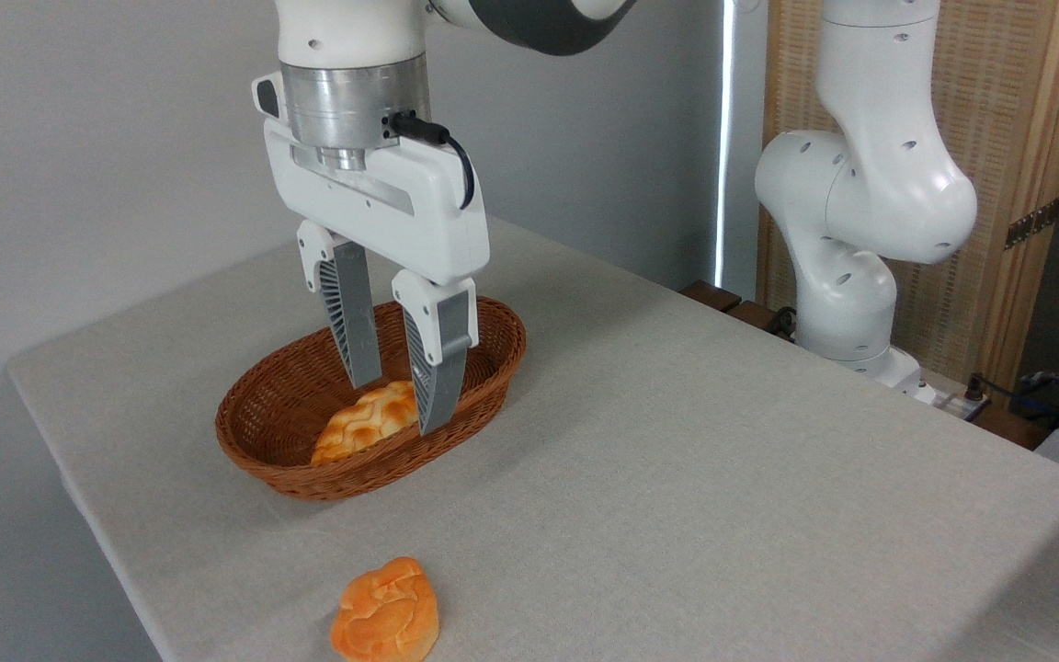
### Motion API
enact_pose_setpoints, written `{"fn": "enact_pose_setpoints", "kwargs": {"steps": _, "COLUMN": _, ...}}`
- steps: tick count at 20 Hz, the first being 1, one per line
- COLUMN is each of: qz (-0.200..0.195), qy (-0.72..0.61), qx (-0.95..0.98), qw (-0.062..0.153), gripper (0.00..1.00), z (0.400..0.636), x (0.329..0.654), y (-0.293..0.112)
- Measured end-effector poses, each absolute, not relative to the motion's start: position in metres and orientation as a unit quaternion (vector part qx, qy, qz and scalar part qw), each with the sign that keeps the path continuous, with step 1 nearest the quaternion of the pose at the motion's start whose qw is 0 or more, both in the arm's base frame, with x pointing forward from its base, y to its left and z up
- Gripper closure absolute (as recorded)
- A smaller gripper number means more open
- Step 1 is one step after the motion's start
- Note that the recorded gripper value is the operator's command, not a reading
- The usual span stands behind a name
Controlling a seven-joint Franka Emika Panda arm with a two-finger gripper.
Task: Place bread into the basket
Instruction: 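Move the open gripper past the basket and lower it over the orange bun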
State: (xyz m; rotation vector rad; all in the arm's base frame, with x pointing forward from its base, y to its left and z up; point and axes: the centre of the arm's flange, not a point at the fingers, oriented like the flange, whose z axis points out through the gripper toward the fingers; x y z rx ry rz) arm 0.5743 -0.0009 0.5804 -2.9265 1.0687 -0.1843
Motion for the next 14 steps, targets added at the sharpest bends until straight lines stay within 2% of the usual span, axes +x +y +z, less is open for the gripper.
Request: {"fn": "enact_pose_setpoints", "kwargs": {"steps": 14, "qz": -0.080, "qy": 0.327, "qx": -0.941, "qw": 0.021, "gripper": 0.00, "z": 0.559, "x": 0.594, "y": 0.017}}
